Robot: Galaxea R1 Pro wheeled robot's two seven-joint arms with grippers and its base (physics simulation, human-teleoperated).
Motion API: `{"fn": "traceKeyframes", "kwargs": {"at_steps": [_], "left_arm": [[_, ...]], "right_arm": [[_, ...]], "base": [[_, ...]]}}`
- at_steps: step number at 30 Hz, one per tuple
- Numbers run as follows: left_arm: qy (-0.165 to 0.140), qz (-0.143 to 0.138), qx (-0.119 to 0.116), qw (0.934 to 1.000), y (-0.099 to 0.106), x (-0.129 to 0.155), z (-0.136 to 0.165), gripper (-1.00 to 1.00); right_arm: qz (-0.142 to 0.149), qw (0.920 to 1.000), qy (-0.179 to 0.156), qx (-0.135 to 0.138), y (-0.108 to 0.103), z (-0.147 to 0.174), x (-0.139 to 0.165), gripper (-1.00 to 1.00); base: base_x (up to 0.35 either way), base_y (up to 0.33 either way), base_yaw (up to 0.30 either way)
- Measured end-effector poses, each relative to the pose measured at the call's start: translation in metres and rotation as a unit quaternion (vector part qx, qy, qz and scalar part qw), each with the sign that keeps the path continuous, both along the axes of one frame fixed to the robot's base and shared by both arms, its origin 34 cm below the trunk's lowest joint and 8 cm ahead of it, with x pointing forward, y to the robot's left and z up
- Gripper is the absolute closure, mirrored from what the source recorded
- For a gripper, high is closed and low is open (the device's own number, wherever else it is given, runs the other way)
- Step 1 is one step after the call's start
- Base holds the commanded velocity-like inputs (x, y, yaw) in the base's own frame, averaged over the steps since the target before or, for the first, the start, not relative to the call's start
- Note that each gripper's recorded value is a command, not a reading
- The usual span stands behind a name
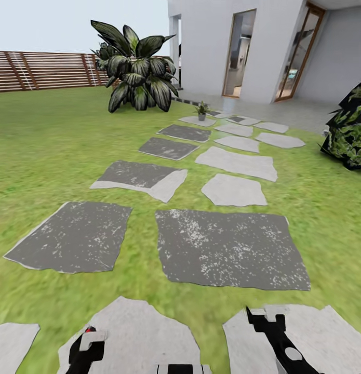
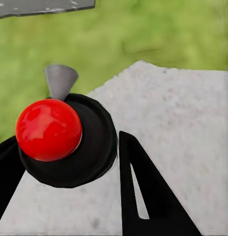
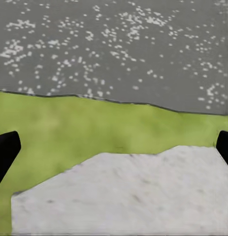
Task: Pick up the pesticide atomizer in the garden and spray insectifuge to fully cover both potted plants in the garden.
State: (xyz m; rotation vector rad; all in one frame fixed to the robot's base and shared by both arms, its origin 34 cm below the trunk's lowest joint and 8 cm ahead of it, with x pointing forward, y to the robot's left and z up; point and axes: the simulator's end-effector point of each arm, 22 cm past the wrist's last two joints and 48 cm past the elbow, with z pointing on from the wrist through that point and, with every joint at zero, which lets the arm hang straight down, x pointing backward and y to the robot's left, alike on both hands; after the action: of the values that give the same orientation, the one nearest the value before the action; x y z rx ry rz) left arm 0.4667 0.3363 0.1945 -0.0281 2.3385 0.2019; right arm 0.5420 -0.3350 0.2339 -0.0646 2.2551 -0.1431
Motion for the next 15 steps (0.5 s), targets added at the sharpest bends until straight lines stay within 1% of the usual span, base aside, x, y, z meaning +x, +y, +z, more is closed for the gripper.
{"fn": "traceKeyframes", "kwargs": {"at_steps": [3, 5, 9, 10, 12, 13, 15], "left_arm": [[0.001, 0.002, 0.002, 1.0, 0.001, -0.013, 0.001, 1.0], [0.002, 0.007, 0.003, 1.0, 0.004, -0.021, 0.002, 1.0], [-0.006, 0.018, 0.002, 0.9998, 0.008, -0.022, 0.008, 1.0], [-0.002, 0.022, 0.002, 0.9997, 0.01, -0.03, 0.008, 1.0], [0.004, 0.024, 0.002, 0.9997, 0.011, -0.044, 0.01, 1.0], [0.001, 0.025, 0.004, 0.9997, 0.012, -0.048, 0.012, 1.0], [-0.007, 0.031, 0.009, 0.9995, 0.015, -0.049, 0.02, 1.0]], "right_arm": [[-0.001, 1.0, 0.002, -0.001, -0.003, 0.001, -0.005, -1.0], [-0.004, 0.9999, 0.016, -0.003, -0.007, -0.006, -0.018, -1.0], [-0.009, 0.9996, 0.028, -0.004, -0.012, -0.011, -0.036, -1.0], [-0.013, 0.9992, 0.037, -0.005, -0.014, -0.018, -0.054, -1.0], [-0.013, 0.9993, 0.034, -0.005, -0.015, -0.018, -0.069, -1.0], [-0.013, 0.9993, 0.035, -0.004, -0.014, -0.018, -0.077, -1.0], [-0.01, 0.9995, 0.031, -0.001, -0.009, -0.015, -0.083, -1.0]], "base": [[0.0, 0.0, -0.167], [0.0, 0.0, -0.151], [0.0, 0.0, -0.132], [0.0, 0.0, -0.116], [0.0, 0.0, -0.111], [0.0, 0.0, -0.108], [0.0, 0.0, -0.107]]}}
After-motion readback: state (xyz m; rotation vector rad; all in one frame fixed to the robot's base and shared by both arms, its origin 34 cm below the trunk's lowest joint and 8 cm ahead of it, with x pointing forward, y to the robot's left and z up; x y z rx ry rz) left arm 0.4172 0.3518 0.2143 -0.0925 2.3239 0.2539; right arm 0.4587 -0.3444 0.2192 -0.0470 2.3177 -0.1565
